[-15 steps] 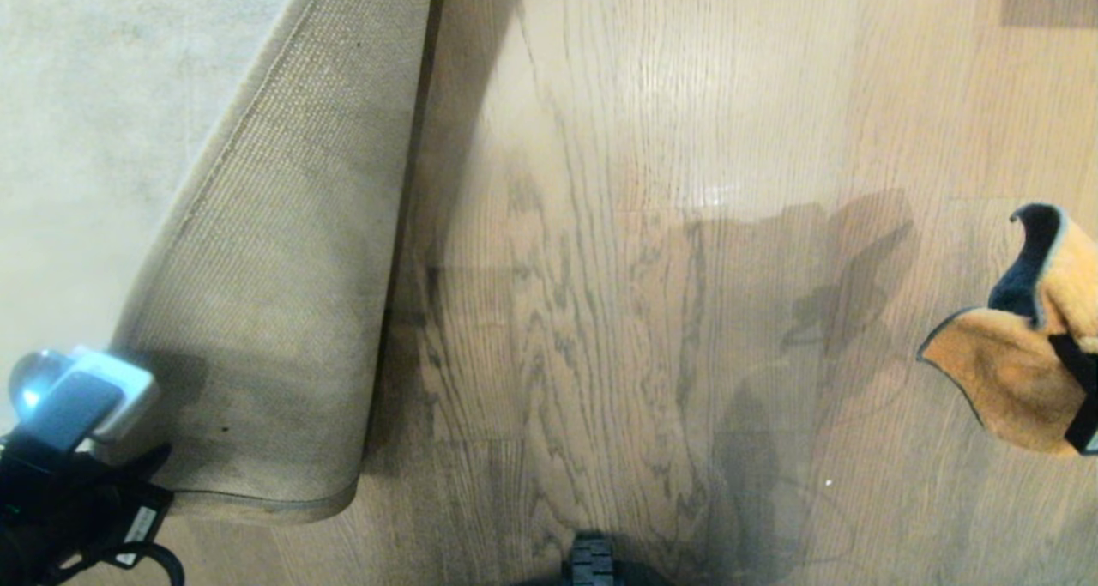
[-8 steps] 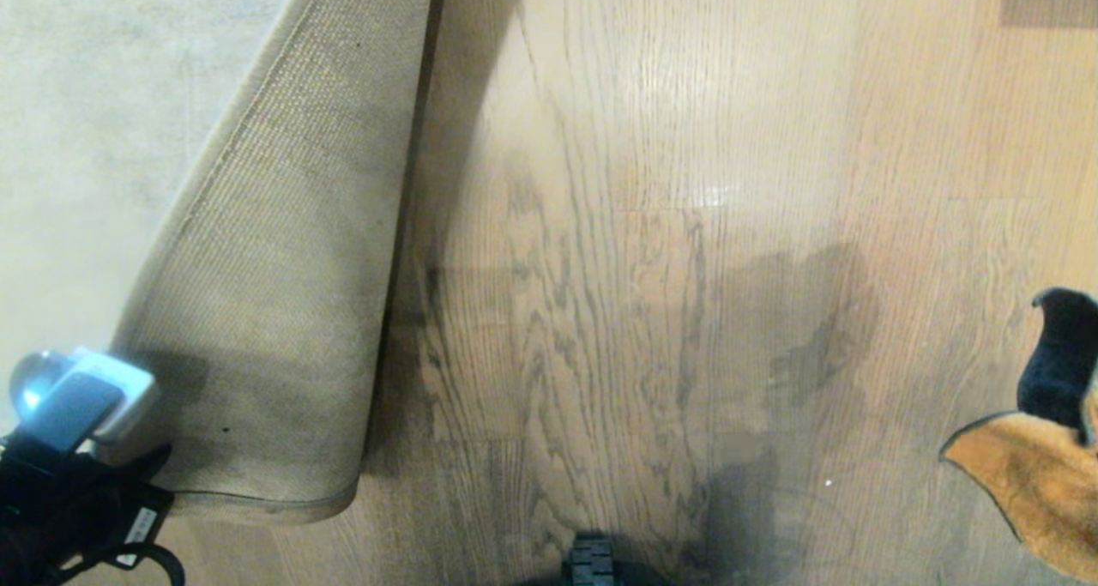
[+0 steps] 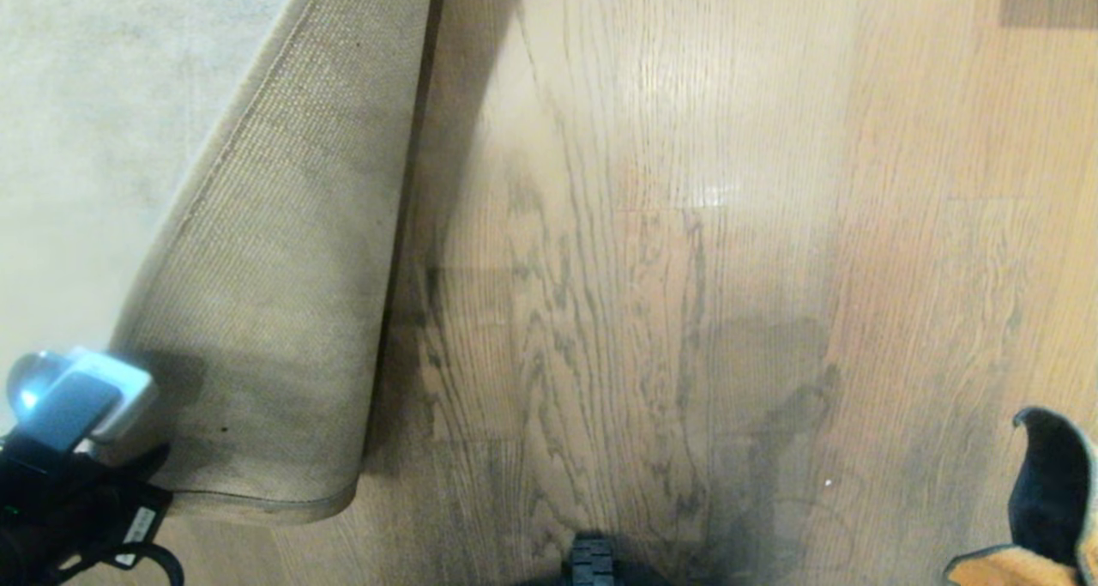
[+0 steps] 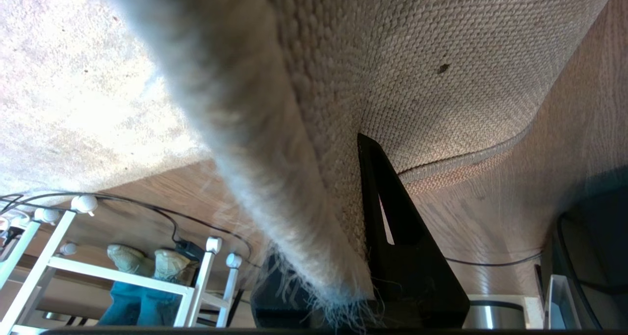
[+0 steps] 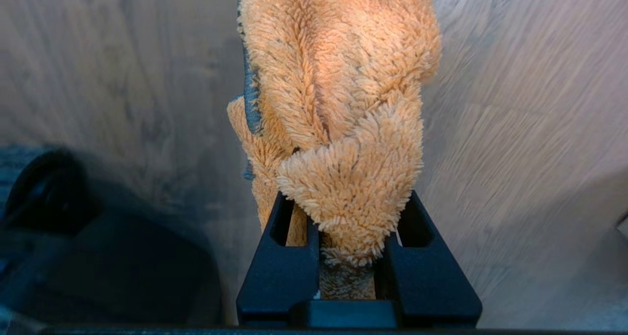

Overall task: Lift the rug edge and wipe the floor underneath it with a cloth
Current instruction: Wipe the floor under the carpet with a rag, then lay down the carpet

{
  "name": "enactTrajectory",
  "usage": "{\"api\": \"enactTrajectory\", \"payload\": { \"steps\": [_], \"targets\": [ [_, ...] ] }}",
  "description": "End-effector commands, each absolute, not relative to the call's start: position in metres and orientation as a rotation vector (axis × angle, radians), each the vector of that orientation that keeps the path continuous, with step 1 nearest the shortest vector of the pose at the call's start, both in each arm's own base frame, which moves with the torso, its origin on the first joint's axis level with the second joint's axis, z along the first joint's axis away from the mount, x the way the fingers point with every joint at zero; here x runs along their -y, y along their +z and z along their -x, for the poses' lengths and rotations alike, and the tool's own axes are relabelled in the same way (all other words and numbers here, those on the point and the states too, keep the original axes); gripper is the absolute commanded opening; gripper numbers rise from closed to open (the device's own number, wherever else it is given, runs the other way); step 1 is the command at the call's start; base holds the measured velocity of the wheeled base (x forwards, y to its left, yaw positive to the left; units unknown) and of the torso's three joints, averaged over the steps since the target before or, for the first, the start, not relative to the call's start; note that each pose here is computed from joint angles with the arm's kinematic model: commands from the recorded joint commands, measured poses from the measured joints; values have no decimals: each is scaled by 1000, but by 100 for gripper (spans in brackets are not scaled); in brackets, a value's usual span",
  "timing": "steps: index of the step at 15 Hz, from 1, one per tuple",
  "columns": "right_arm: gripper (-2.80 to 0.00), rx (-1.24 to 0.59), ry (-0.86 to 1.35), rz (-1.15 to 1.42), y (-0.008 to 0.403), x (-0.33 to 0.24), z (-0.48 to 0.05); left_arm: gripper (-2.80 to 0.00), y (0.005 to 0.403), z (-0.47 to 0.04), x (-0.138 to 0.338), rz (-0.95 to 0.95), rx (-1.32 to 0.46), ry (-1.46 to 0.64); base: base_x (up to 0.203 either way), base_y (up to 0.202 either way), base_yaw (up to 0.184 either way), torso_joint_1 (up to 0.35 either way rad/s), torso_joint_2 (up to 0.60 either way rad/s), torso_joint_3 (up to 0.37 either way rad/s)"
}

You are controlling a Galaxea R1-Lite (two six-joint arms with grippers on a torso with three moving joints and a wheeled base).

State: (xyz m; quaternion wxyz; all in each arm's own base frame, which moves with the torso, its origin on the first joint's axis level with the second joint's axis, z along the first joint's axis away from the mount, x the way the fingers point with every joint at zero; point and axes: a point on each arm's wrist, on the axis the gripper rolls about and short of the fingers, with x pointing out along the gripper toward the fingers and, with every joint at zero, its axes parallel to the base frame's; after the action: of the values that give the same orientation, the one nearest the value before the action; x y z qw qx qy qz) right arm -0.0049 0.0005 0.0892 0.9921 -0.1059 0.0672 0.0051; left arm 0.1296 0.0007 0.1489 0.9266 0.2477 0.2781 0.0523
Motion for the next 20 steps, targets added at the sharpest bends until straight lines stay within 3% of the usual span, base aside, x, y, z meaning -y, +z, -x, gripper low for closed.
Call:
{"api": "enactTrajectory", "payload": {
  "steps": [1,20],
  "targets": [
    [-280,-80,38,215,82,-1,17,-280,149,-129,-1,-510,-568,109,0,0,0,0,0,0],
    [-280,-59,68,102,75,-1,26,-280,149,-124,-1,-511,-558,110,0,0,0,0,0,0]
  ]
}}
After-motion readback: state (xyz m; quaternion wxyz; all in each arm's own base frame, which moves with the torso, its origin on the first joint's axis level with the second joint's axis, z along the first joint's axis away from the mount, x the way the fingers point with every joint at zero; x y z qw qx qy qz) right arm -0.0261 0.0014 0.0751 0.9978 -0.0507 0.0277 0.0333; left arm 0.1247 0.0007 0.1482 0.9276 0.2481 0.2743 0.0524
